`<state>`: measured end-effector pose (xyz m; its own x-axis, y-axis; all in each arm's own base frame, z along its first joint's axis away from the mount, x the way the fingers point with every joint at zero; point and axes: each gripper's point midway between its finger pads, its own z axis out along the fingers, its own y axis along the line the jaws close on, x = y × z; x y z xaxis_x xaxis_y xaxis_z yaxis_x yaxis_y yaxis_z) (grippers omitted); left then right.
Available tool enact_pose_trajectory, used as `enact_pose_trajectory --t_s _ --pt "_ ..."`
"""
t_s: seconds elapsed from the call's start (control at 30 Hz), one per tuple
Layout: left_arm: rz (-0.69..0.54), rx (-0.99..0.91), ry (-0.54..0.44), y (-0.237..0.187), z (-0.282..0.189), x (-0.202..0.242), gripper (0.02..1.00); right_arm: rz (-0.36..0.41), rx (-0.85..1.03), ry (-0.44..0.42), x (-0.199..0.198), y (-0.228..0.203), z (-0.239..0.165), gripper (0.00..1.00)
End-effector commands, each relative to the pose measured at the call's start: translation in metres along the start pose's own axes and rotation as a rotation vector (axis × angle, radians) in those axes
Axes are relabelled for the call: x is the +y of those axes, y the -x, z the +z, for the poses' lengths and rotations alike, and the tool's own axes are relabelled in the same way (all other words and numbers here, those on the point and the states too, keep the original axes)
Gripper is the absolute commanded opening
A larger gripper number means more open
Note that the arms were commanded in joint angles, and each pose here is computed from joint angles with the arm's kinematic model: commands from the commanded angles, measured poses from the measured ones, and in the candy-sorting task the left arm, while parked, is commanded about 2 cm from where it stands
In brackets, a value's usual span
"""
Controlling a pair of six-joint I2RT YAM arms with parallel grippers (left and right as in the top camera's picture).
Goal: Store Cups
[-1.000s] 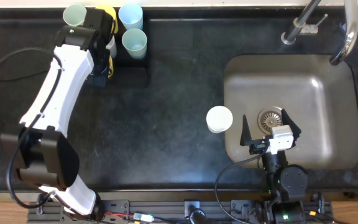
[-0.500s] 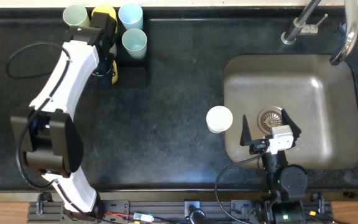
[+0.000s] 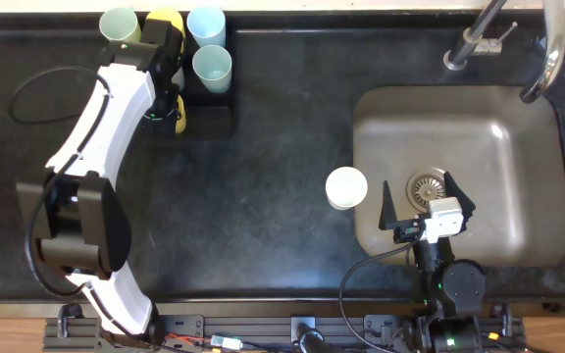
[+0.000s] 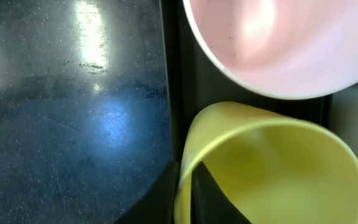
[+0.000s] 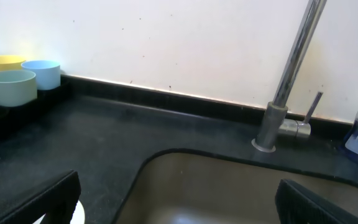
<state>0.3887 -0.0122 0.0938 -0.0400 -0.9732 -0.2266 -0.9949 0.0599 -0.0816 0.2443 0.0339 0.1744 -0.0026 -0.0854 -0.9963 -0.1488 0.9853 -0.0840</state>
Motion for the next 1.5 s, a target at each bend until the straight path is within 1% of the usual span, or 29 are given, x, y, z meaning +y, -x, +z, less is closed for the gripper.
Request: enact_pose_trajectory --t_s 0.03,0.1,0.17,0.2,0.3,0.43,0.5,0.57,0.6,0.63,0.67,0.73,0.8,0.87,0.93,1.0,1.07,1.17,1.2,1.37,1.43,1.5 --pt "-0.011 -0.012 0.013 0.005 0.005 0.0 0.178 0.001 -0.004 0.001 0.001 -0.002 0.0 0.998" --pt "-0.012 -0.015 0.007 0.006 0.003 0.0 0.233 0.001 -0.004 0.001 0.001 -0.002 0.0 0.998" --pt "-0.017 -0.013 -0.011 0.008 -0.004 0.0 0.266 0.001 -0.004 0.001 0.001 -0.002 0.0 0.996" --pt "-0.02 -0.012 -0.023 0.009 -0.009 0.0 0.301 0.001 -0.004 0.001 0.001 -0.002 0.0 0.996" --pt "-0.04 -0.015 -0.097 0.015 -0.029 0.0 0.375 0.001 -0.004 0.001 0.001 -0.002 0.0 0.998" --pt "-0.086 -0.047 -0.273 0.031 -0.064 0.001 0.529 0.001 -0.004 0.001 0.001 -0.002 0.0 0.996" --pt "-0.06 -0.092 -0.397 0.043 -0.084 -0.003 0.584 0.001 -0.004 0.001 0.001 -0.002 0.0 0.996" --pt "0.02 -0.178 -0.559 0.057 -0.112 -0.012 0.586 0.001 -0.004 0.001 0.001 -0.002 0.0 0.996" --pt "0.085 -0.246 -0.657 0.066 -0.131 -0.019 0.588 0.001 -0.004 0.001 0.001 -0.002 0.0 0.996" --pt "0.176 -0.331 -0.762 0.073 -0.154 -0.026 0.577 0.001 -0.004 0.001 0.001 -0.002 0.0 0.998" --pt "0.279 -0.423 -0.854 0.078 -0.177 -0.033 0.575 0.001 -0.004 0.001 0.001 -0.002 0.0 0.998" --pt "0.551 -0.658 -1.056 0.079 -0.233 -0.042 0.592 0.001 -0.004 0.001 0.001 -0.002 0.0 0.996" --pt "0.761 -0.865 -1.182 0.074 -0.274 -0.035 0.636 0.001 -0.004 0.001 0.001 -0.002 0.0 0.996" --pt "0.878 -0.999 -1.223 0.074 -0.293 -0.02 0.678 0.0 -0.004 0.001 0.001 -0.002 0.0 0.998" --pt "0.932 -1.064 -1.219 0.079 -0.298 -0.003 0.726 0.001 -0.004 0.001 0.001 -0.002 0.0 0.998" --pt "0.936 -1.078 -1.215 0.085 -0.294 0.015 0.768 0.001 -0.004 0.001 0.001 -0.002 0.0 0.996" --pt "0.937 -1.084 -1.229 0.086 -0.289 0.031 0.838 0.001 -0.004 0.002 0.001 -0.002 0.0 0.996" --pt "0.941 -1.101 -1.281 0.078 -0.281 0.055 0.932 0.001 -0.004 0.001 0.001 -0.002 0.0 0.998" --pt "0.94 -1.111 -1.306 0.075 -0.278 0.063 0.991 0.001 -0.004 0.001 0.001 -0.002 0.0 0.996" --pt "0.915 -1.179 -1.431 0.057 -0.261 0.101 1.0 0.001 -0.004 0.001 0.001 -0.002 0.0 0.996" --pt "0.904 -1.196 -1.464 0.051 -0.25 0.111 1.0 0.001 -0.004 0.002 0.001 -0.002 0.0 0.996" --pt "0.901 -1.199 -1.473 0.046 -0.236 0.118 0.998 0.001 -0.004 0.001 0.001 -0.002 0.0 0.996"
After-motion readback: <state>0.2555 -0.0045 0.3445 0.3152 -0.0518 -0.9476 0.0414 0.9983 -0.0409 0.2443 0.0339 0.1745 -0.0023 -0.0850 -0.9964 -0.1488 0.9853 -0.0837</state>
